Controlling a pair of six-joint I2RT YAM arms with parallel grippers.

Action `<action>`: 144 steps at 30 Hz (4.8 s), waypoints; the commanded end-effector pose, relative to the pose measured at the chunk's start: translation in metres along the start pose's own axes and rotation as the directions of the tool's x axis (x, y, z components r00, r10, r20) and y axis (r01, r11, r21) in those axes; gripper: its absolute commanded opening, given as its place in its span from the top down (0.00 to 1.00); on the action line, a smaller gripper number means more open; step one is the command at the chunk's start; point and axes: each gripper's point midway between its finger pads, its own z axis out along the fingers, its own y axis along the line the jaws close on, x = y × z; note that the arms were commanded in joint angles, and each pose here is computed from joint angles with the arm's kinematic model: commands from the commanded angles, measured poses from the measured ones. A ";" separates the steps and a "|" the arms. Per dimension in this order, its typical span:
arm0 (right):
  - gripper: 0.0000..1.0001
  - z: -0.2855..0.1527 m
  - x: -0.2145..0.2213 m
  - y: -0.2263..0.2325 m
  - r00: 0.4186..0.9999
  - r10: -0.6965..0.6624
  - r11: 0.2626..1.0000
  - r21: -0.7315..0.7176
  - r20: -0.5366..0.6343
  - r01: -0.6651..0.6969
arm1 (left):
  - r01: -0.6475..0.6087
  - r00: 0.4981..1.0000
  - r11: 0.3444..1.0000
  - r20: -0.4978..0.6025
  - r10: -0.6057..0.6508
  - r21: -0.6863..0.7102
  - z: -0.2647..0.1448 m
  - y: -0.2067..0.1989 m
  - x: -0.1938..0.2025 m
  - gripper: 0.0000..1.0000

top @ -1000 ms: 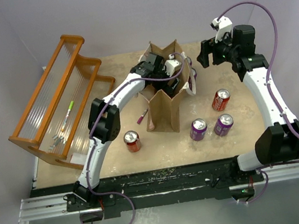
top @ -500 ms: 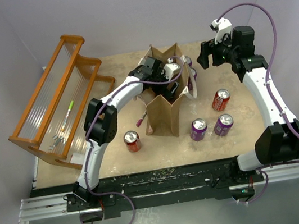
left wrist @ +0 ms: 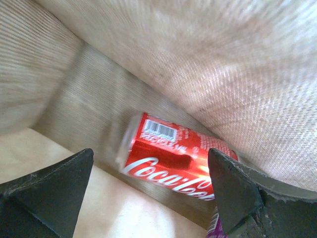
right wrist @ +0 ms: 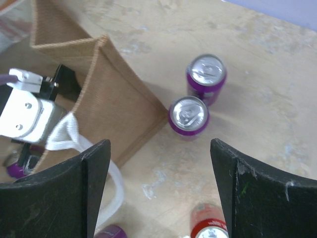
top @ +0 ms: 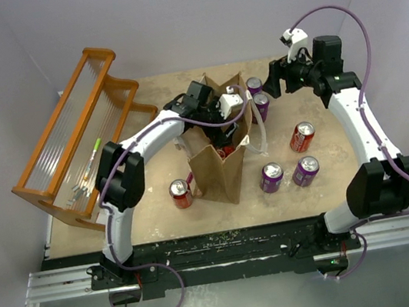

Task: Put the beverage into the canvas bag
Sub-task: Adjust the canvas bag at the center of the board, then pick up the drink from the canvas bag.

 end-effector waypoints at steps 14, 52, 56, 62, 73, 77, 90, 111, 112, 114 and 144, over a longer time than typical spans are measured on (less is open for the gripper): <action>0.27 0.052 -0.020 0.079 0.992 -0.116 0.950 -0.298 -0.043 0.098 | -0.235 0.930 0.972 0.286 0.232 -0.025 -0.076 0.018 -0.054 0.01; 0.70 0.040 0.109 0.073 0.946 -0.270 0.917 -0.345 -0.176 0.198 | -0.541 0.841 0.814 0.160 0.517 0.212 -0.036 -0.053 0.022 0.01; 0.62 0.035 0.091 0.076 0.954 -0.259 0.914 -0.358 -0.150 0.191 | -0.558 0.829 0.804 0.192 0.526 0.206 -0.052 -0.055 -0.004 0.01; 0.39 0.021 0.061 0.083 0.963 -0.258 0.902 -0.377 -0.080 0.211 | -0.519 0.843 0.836 0.270 0.465 0.178 -0.089 -0.056 -0.058 0.01; 0.32 -0.033 0.001 0.100 0.947 -0.302 0.898 -0.300 0.109 0.321 | -0.526 0.828 0.816 0.361 0.428 0.239 -0.157 -0.119 -0.082 0.05; 0.35 -0.055 -0.017 0.122 0.943 -0.288 0.887 -0.324 0.170 0.329 | -0.536 0.829 0.792 0.360 0.428 0.293 -0.165 -0.137 -0.070 0.08; 0.50 -0.049 0.025 0.190 0.934 -0.336 0.776 -0.526 0.124 0.349 | -0.546 0.835 0.742 0.325 0.444 0.388 -0.150 -0.168 -0.005 0.12; 0.70 -0.047 0.147 0.159 0.825 -0.558 0.726 -0.534 -0.088 0.434 | -0.441 0.897 0.856 0.148 0.416 0.270 -0.087 -0.149 0.020 0.06; 0.70 -0.046 0.147 0.159 0.825 -0.557 0.726 -0.535 -0.091 0.431 | -0.432 0.902 0.865 0.150 0.406 0.255 -0.087 -0.145 0.013 0.06; 0.70 -0.045 0.145 0.159 0.830 -0.549 0.734 -0.530 -0.094 0.426 | -0.404 0.913 0.885 0.156 0.376 0.233 -0.087 -0.138 -0.001 0.05; 0.69 -0.033 0.095 0.153 0.873 -0.488 0.800 -0.407 -0.016 0.440 | -0.678 0.584 0.531 -0.065 0.809 0.509 -0.051 -0.047 0.058 0.01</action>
